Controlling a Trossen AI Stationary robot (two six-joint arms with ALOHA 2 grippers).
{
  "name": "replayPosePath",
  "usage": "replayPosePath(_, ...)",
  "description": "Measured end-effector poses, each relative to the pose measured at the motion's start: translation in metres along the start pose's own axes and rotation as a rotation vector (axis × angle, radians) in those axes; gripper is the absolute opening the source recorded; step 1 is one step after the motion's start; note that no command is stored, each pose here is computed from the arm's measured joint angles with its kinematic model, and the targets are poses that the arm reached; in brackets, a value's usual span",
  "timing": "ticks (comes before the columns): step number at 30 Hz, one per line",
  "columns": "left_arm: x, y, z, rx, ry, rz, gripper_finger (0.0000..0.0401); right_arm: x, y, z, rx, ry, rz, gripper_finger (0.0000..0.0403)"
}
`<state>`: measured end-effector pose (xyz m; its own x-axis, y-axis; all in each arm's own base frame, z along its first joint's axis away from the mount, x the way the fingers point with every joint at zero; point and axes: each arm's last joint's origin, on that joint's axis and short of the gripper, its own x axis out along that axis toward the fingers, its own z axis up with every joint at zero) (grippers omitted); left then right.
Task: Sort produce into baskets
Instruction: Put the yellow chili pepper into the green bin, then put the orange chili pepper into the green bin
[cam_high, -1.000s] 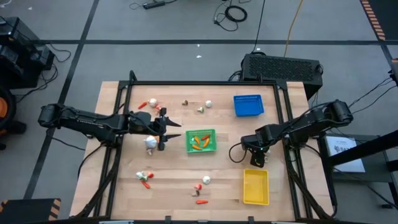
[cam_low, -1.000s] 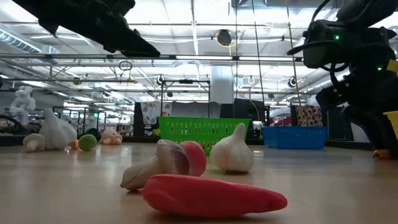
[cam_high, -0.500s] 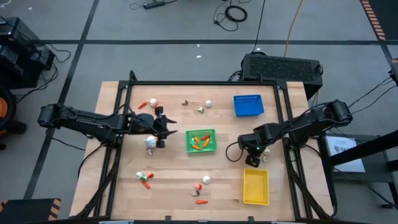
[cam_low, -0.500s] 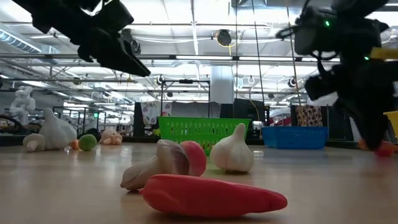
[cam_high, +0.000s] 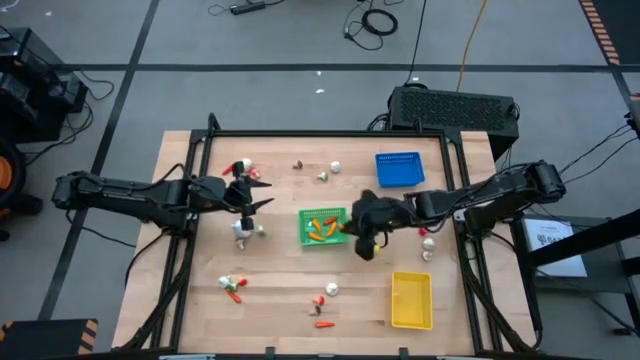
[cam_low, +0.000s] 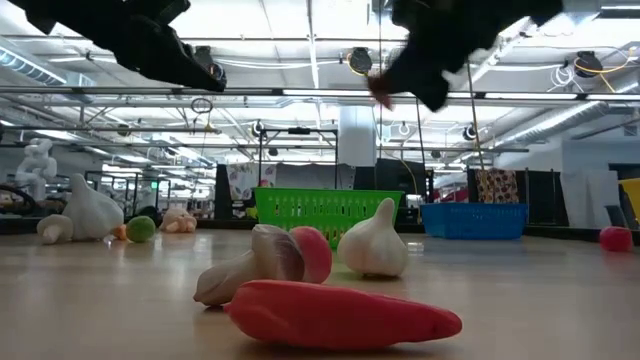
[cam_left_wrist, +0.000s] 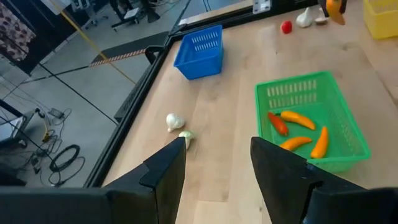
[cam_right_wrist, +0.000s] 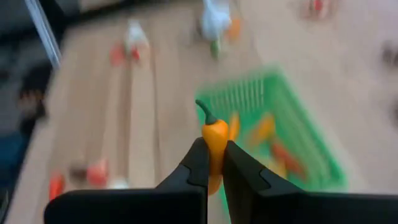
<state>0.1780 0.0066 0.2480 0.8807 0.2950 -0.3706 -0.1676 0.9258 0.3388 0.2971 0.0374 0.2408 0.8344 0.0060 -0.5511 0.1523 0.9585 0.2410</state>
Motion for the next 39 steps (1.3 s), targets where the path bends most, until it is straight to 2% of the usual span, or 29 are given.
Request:
replayPosePath(4, 0.001, -0.001, 0.000, 0.002, 0.005, -0.004, 0.0190, 0.017, -0.007, 0.004, 0.005, -0.065, -0.006, 0.0019)
replayPosePath(6, 0.001, -0.001, -0.001, 0.003, 0.006, -0.020, 0.0190, 0.028, -0.012, 0.002, 0.016, -0.042, -0.025, 0.0019)
replayPosePath(10, 0.001, -0.005, 0.000, 0.003, -0.018, -0.137, 0.0190, 0.051, -0.015, 0.001, 0.013, 0.050, -0.069, 0.0019)
replayPosePath(14, 0.001, -0.008, 0.000, 0.009, -0.046, -0.250, 0.0190, 0.064, -0.010, 0.012, -0.011, 0.145, -0.098, 0.0019)
replayPosePath(17, 0.001, -0.008, 0.000, 0.009, -0.046, -0.253, 0.0190, 0.073, -0.009, 0.016, -0.024, 0.224, -0.129, 0.0021)
replayPosePath(25, 0.001, -0.008, 0.000, 0.010, -0.040, -0.253, 0.0189, 0.092, -0.009, 0.022, -0.083, 0.296, -0.153, 0.0049)
replayPosePath(34, 0.001, -0.008, -0.001, 0.012, -0.032, -0.254, 0.0190, 0.088, -0.010, 0.027, -0.080, 0.272, -0.174, 0.0114)
replayPosePath(39, 0.000, -0.009, 0.000, 0.006, -0.045, -0.255, 0.0189, 0.083, -0.007, 0.031, -0.056, 0.308, -0.167, 0.0135)
